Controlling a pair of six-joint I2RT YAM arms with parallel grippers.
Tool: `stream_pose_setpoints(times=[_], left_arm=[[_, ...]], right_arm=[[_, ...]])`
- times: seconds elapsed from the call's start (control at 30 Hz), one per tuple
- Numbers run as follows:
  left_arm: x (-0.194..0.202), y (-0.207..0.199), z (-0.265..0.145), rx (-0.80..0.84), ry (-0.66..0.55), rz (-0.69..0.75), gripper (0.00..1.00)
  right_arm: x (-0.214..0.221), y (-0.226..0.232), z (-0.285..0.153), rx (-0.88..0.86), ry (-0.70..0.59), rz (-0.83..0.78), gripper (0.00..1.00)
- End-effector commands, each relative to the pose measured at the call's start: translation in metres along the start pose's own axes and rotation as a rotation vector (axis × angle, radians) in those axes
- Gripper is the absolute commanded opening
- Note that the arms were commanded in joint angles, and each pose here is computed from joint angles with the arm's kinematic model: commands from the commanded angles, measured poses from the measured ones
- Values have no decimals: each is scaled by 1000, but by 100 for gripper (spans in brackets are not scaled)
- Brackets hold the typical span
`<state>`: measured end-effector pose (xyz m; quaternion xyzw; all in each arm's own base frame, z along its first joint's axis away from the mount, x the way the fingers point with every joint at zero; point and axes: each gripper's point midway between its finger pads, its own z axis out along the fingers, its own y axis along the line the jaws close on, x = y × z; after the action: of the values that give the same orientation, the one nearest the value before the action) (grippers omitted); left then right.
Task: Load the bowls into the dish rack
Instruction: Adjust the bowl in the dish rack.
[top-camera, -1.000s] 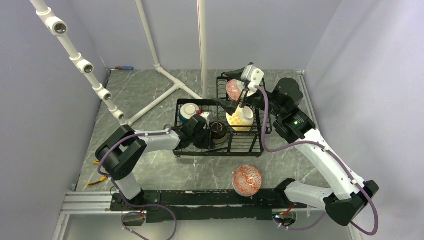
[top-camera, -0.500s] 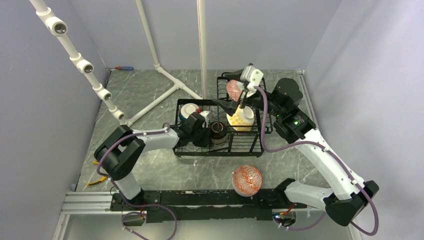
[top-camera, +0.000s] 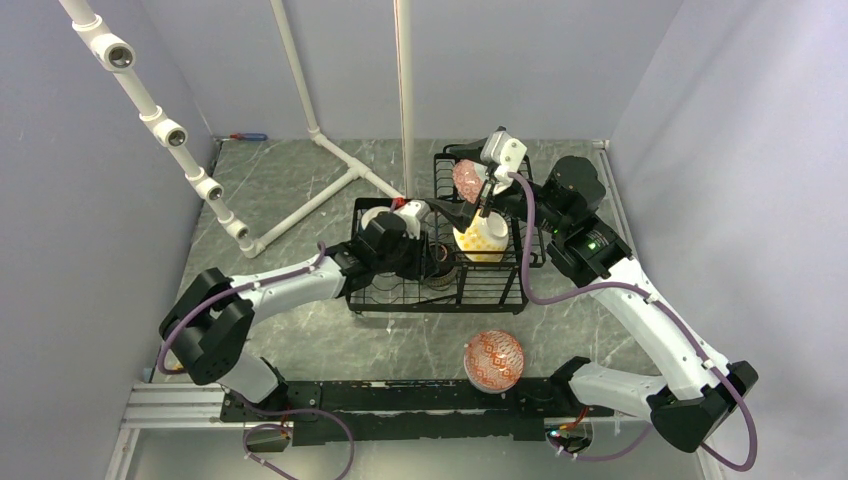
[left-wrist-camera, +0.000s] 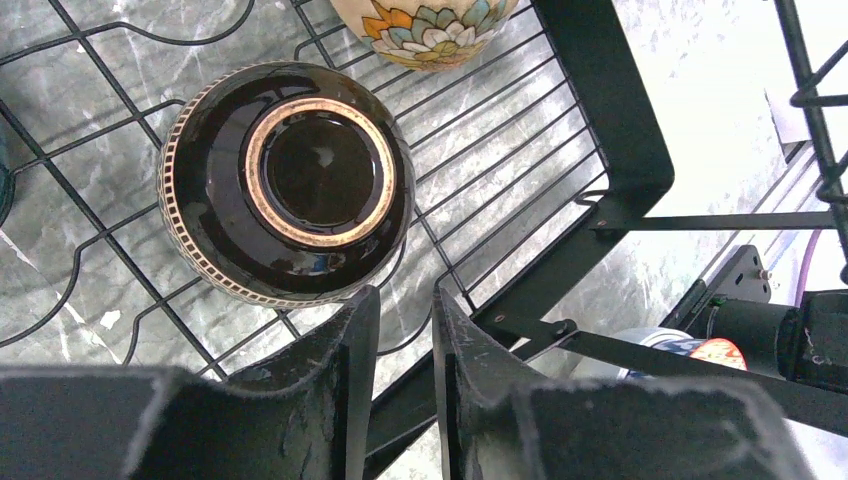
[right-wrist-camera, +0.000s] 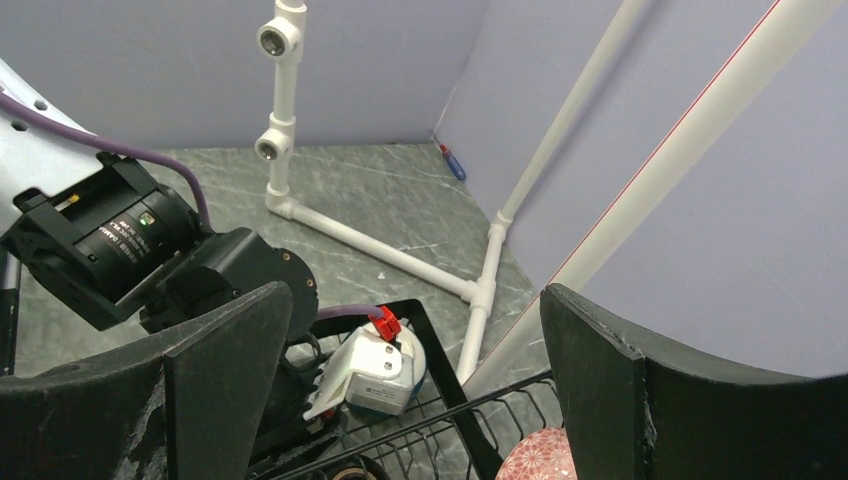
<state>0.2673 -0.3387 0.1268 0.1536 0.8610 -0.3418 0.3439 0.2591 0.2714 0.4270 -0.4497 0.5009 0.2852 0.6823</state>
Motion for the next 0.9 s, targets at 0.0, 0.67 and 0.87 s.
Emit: stream_pose_setpoints(times=[0.0,0.67,0.87], left_arm=[[-6,-3,5,8,-12,15,31],[14,8,47,18,8,-90,29],[-4,19,53,-2,-39,-131,29]], right_arm=[[-10,-3,-3,8,-26,-26,100],[-11,-4,-6,17,-22,-37,100],[-11,-2,-9,16,-20,-36,100]])
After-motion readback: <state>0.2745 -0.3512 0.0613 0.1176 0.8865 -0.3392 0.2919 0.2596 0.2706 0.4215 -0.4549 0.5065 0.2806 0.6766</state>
